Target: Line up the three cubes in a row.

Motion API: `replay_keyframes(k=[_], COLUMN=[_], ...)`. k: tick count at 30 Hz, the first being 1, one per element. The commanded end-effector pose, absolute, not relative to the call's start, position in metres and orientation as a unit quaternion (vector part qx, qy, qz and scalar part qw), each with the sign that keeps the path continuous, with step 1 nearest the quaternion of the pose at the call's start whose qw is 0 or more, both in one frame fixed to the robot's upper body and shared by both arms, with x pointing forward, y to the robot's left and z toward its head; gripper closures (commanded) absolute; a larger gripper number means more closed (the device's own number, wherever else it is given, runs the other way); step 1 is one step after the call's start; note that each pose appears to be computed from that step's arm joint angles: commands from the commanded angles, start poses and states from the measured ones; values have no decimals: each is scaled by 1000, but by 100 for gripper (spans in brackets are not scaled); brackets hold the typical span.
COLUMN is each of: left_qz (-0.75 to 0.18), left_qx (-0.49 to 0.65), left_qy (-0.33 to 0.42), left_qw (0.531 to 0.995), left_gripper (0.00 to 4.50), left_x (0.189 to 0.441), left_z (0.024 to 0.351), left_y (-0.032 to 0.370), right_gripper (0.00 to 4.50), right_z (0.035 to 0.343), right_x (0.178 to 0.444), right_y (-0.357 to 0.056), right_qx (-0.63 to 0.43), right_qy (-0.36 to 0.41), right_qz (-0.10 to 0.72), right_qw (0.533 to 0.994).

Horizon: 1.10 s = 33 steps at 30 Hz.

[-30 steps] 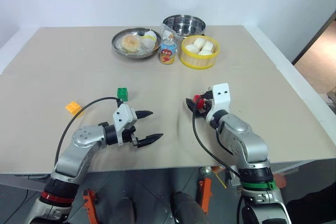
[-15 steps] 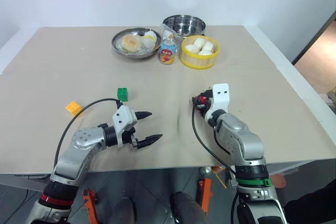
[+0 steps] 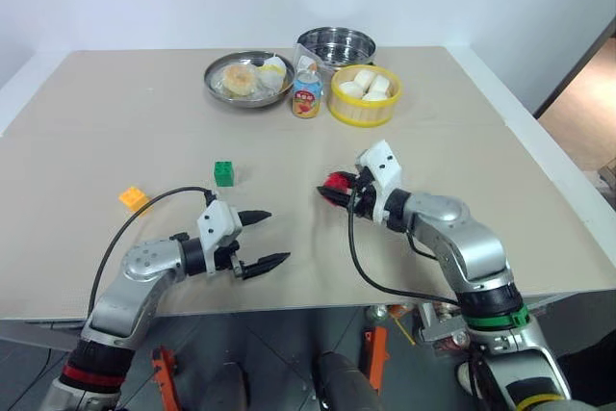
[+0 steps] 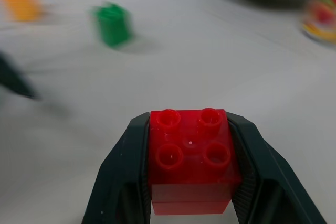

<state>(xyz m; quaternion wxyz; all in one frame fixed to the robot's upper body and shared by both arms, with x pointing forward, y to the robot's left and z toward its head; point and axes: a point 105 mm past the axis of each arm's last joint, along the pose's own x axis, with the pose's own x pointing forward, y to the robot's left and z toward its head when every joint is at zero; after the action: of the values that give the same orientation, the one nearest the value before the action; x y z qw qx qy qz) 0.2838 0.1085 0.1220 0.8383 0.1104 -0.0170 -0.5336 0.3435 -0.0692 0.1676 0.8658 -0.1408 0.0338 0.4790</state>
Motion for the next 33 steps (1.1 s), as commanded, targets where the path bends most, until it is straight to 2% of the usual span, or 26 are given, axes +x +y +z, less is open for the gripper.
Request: replay_keyframes(k=[1,8,16,33], left_qz=[-517,-512,-516,-523], left_qx=[130,133,130,127], left_qy=[-44,-46,-43,-43], left_qw=[845,848,846,842], left_gripper=[0,0,0,0], left_x=[286,282,277,273], left_z=[133,133,133,136], left_y=[123,127,124,118], right_gripper=[322,322,322,322], right_z=[173,166,158,145], right_x=[335,330,333,344], right_y=[-56,-43,-45,-46], right_qx=[-180,-193,-226,-255], right_qy=[22,27,32,43], right_qz=[555,628,669,698], right_qw=[812,753,707,668])
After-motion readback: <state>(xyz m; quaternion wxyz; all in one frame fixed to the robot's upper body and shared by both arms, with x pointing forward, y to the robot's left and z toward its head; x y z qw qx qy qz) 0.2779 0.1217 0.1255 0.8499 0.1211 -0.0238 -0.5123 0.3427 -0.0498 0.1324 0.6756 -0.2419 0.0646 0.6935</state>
